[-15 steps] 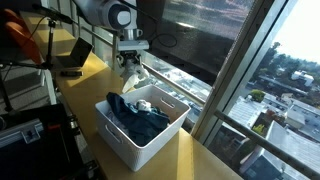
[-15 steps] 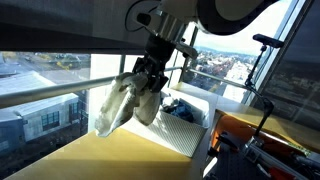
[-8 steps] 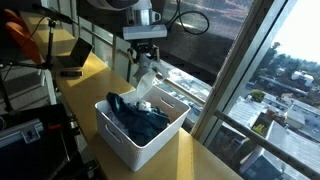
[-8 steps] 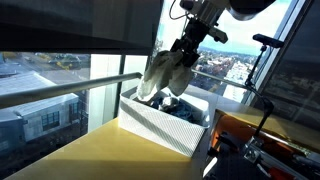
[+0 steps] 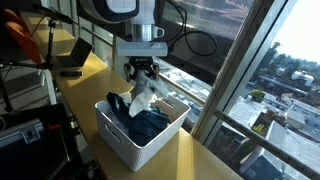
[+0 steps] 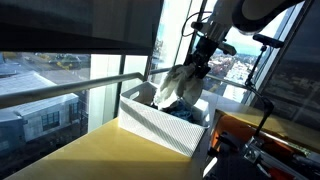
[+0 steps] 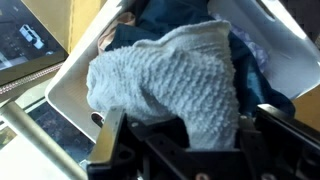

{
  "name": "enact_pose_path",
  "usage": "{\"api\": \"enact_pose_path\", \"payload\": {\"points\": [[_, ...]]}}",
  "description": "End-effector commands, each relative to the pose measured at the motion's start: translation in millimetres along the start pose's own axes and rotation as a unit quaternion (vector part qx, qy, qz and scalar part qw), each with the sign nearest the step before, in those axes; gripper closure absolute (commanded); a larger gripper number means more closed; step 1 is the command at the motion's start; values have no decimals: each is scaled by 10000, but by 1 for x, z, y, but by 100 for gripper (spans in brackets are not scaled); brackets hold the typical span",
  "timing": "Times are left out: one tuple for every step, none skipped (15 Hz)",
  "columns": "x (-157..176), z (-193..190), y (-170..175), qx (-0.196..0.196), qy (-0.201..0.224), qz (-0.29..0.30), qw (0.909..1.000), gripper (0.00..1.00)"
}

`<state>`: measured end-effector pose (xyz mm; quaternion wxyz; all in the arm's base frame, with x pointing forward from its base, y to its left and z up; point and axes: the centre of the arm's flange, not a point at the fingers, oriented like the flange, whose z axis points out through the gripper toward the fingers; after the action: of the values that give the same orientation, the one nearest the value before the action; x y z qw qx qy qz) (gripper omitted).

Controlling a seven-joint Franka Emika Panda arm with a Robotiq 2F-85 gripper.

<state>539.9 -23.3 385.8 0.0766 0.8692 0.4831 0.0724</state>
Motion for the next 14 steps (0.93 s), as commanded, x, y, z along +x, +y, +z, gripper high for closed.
{"api": "enact_pose_path", "payload": {"points": [[2, 40, 7, 183, 67, -30, 9998, 100], [5, 51, 9, 238, 47, -44, 9997, 100], [8, 60, 9, 290, 29, -56, 9996, 100], [12, 68, 11, 334, 17, -61, 9994, 100], [14, 76, 12, 376, -11, -75, 9993, 75], [18, 79, 15, 398, -28, -82, 9992, 74], [21, 80, 17, 409, -44, -96, 9991, 68], [24, 79, 20, 401, -39, -107, 9991, 60], [27, 77, 23, 384, -26, -109, 9992, 54], [29, 75, 25, 358, -9, -116, 9993, 47], [32, 72, 28, 333, 1, -121, 9994, 39], [33, 68, 29, 299, 10, -126, 9995, 33], [35, 63, 31, 263, 23, -134, 9996, 26], [38, 55, 30, 210, 39, -149, 9997, 18]]}}
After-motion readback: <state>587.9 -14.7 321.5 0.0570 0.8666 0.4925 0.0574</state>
